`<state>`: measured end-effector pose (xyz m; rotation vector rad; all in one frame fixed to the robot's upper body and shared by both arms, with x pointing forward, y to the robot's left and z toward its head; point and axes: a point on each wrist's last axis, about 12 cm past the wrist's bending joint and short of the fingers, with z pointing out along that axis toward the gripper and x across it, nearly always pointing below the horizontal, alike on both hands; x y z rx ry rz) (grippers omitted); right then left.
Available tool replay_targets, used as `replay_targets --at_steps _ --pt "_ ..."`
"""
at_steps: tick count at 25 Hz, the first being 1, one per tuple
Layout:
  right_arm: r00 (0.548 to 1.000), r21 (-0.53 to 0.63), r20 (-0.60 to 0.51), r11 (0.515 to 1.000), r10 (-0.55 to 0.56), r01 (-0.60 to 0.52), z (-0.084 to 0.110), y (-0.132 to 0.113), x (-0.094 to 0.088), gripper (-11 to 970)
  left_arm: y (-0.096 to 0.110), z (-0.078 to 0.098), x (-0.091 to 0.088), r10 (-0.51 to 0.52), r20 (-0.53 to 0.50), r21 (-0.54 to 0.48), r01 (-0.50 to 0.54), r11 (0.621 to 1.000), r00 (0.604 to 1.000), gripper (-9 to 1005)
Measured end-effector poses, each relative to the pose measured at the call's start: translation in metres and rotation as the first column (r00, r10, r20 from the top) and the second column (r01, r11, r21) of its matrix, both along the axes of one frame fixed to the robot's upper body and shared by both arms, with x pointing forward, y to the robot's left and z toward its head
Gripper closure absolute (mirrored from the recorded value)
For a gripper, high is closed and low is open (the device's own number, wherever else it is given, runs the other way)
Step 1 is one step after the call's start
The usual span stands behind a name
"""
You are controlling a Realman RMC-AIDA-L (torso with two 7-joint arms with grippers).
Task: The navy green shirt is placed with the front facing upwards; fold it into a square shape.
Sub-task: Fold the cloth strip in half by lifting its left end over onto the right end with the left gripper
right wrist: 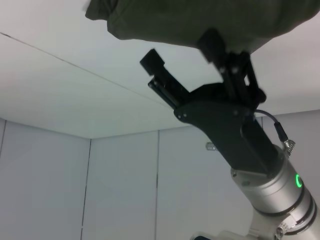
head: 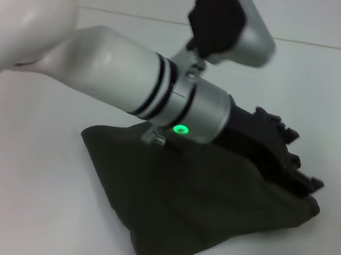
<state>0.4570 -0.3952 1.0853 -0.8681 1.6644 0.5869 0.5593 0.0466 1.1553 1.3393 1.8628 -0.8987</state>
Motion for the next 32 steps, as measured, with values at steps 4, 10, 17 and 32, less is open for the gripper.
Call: replay_targets --at_steps 4,10,17,32 --pt "1.000 -0.003 -0.001 1.000 0.004 -0.004 0.005 0.004 0.005 958 0.022 -0.003 0.007 0.028 -0.046 -0.115 -0.033 0.993 0.999 59" --pt "0.998 -0.033 0.008 0.998 0.055 -0.054 0.012 0.025 0.012 958 0.090 -0.019 0.004 0.077 -0.078 -0.353 -0.100 0.930 0.994 59" --pt "0.987 0.017 -0.024 0.987 0.161 -0.161 0.027 0.039 0.016 958 0.182 -0.054 -0.029 0.231 -0.031 -0.550 -0.210 0.808 0.972 60" --pt "0.911 -0.061 -0.312 0.951 0.270 -0.303 0.053 0.056 0.018 929 0.262 -0.077 -0.087 0.133 -0.107 -0.383 -0.165 0.909 0.985 60"
